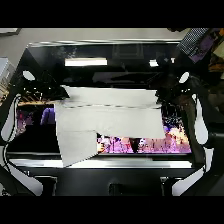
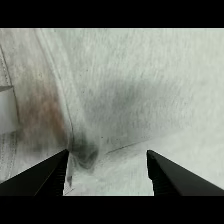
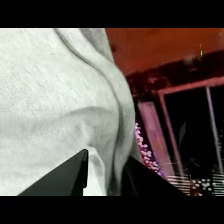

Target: Fold the clothes and pants, and hang the long-sleeved shirts on hangers.

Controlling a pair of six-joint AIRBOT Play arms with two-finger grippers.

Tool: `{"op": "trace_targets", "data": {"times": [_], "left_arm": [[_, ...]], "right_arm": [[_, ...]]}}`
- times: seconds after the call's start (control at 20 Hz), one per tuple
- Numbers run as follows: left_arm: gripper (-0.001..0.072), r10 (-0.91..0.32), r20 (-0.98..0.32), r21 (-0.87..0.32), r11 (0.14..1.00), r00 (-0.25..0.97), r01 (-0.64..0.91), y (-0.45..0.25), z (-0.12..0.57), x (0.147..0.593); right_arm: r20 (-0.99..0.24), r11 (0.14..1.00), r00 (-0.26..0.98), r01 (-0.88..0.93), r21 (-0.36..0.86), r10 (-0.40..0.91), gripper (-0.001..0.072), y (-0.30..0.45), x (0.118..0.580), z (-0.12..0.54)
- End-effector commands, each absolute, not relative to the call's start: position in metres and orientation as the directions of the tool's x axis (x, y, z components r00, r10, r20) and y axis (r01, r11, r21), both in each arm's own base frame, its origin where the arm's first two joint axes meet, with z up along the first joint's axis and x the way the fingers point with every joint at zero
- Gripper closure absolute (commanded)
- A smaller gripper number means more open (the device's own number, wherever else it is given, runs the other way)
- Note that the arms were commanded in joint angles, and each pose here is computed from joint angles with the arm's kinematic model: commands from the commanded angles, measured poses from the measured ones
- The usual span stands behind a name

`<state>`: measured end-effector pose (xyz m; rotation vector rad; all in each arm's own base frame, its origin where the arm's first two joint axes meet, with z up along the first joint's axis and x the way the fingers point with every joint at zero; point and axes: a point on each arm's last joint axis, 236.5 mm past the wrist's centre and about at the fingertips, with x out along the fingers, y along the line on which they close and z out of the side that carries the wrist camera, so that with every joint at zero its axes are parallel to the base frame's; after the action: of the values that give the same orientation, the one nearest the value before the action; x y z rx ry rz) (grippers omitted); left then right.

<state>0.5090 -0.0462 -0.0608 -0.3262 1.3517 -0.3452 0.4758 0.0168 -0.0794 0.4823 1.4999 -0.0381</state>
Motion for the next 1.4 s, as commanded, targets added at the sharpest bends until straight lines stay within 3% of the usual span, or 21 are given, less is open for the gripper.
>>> {"op": "trace_targets", "data": {"times": [0.0,0.05,0.1,0.25,0.5,0.65,0.8,1.1,1.35], "left_arm": [[0.0147,-0.420,-0.894,-0.420,0.907,0.159,0.033,-0.036,-0.045,0.496],[0.0147,-0.408,-0.900,-0.409,0.912,0.151,0.030,-0.026,-0.033,0.489],[0.0147,-0.415,-0.893,-0.422,0.906,0.173,-0.007,-0.017,-0.018,0.486],[0.0147,-0.409,-0.873,-0.438,0.897,0.267,-0.058,0.014,0.036,0.463],[0.0148,-0.405,-0.864,-0.485,0.827,0.299,-0.283,0.037,0.023,0.343],[0.0149,-0.430,-0.858,-0.509,0.781,0.279,-0.361,0.012,-0.016,0.278],[0.0149,-0.477,-0.844,-0.536,0.737,0.244,-0.412,-0.017,-0.049,0.236],[0.0161,-0.519,-0.822,-0.566,0.705,0.232,-0.427,-0.037,-0.077,0.216],[0.0161,-0.513,-0.827,-0.559,0.702,0.231,-0.441,-0.037,-0.085,0.213]], "right_arm": [[-0.945,0.914,0.119,0.244,0.324,0.304,0.0353,0.026,0.474,-0.052],[-0.942,0.925,0.157,0.201,0.323,0.295,0.0225,0.024,0.474,-0.030],[-0.943,0.939,0.197,0.166,0.301,0.267,0.0167,0.019,0.473,-0.007],[-0.938,0.982,0.317,0.078,0.172,0.139,0.0170,-0.012,0.457,0.065],[-0.862,0.915,0.471,0.237,0.327,0.187,0.0172,-0.072,0.414,0.142],[-0.827,0.844,0.484,0.283,0.456,0.285,0.0172,-0.079,0.387,0.137],[-0.841,0.820,0.433,0.315,0.478,0.324,0.0172,-0.072,0.364,0.106],[-0.852,0.762,0.296,0.387,0.520,0.431,0.0193,-0.045,0.330,0.047],[-0.840,0.742,0.280,0.395,0.542,0.465,0.0193,-0.036,0.325,0.036]]}}
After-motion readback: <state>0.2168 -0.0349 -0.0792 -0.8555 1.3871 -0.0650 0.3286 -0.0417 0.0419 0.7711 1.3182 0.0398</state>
